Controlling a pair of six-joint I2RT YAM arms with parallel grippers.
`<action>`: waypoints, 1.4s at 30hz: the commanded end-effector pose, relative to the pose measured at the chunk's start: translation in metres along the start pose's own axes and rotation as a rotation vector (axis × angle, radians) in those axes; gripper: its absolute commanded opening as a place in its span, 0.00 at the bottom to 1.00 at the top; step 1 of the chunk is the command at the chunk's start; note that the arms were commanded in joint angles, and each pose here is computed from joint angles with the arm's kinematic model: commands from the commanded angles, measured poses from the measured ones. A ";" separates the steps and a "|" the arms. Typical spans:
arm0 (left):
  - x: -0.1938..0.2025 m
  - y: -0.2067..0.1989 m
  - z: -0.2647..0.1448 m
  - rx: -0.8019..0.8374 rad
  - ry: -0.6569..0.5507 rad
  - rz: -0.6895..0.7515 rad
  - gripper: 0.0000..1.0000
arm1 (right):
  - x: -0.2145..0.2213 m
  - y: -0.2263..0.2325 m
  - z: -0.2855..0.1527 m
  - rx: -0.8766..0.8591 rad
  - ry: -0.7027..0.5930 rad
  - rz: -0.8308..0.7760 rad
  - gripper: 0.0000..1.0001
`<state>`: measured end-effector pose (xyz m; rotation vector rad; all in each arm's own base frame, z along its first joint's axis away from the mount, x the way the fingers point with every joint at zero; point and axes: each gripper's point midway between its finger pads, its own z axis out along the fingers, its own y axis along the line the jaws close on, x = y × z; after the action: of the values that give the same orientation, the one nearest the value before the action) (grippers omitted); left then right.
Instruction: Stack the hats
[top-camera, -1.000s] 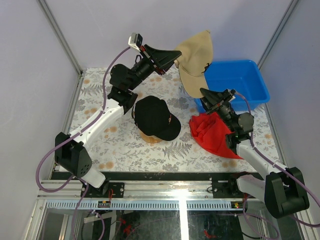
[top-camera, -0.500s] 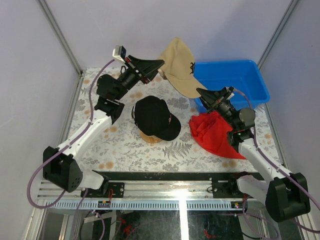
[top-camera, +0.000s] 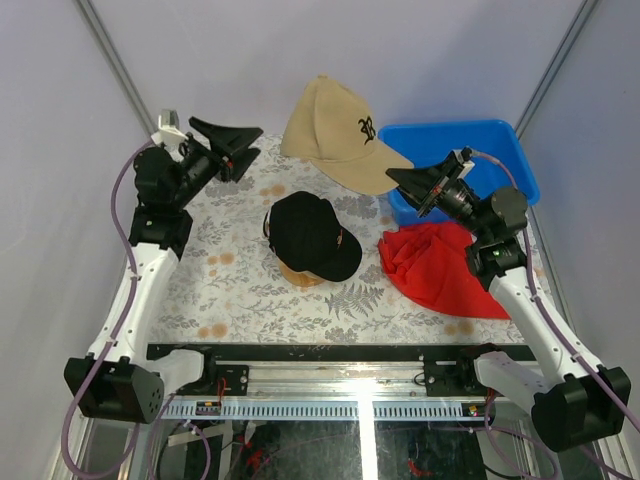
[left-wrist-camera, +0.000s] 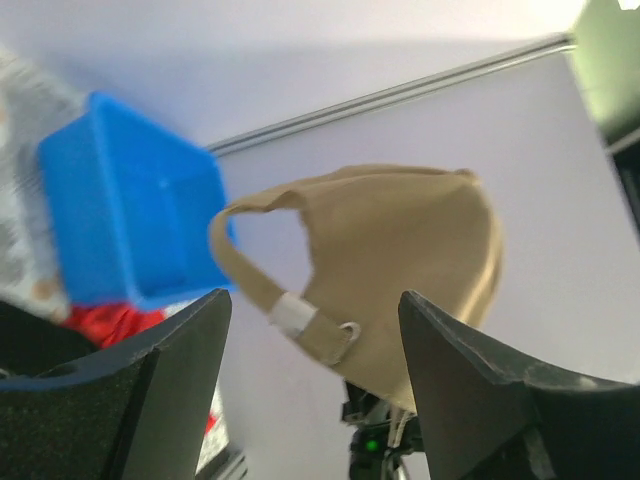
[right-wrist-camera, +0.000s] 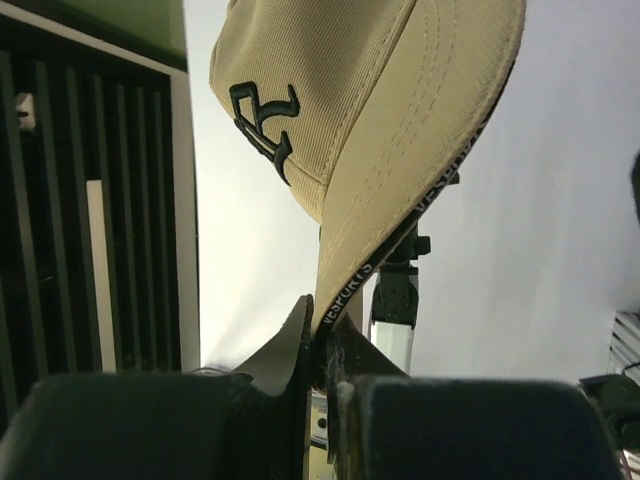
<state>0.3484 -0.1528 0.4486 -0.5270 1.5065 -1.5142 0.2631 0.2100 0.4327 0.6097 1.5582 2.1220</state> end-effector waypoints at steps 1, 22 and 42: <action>0.018 0.078 -0.027 -0.248 0.087 -0.047 0.67 | 0.013 0.009 0.000 0.033 0.071 -0.065 0.00; 0.070 0.228 -0.094 -0.610 0.314 -0.099 0.48 | 0.020 -0.035 0.011 0.118 0.301 -0.034 0.00; 0.055 0.235 -0.068 -0.568 0.298 -0.065 0.55 | 0.038 -0.077 0.021 0.170 0.377 0.039 0.00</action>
<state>0.3199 -0.1199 0.1795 -0.7848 2.2530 -1.1951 0.2628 0.2599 0.3665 0.4102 1.9623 2.2086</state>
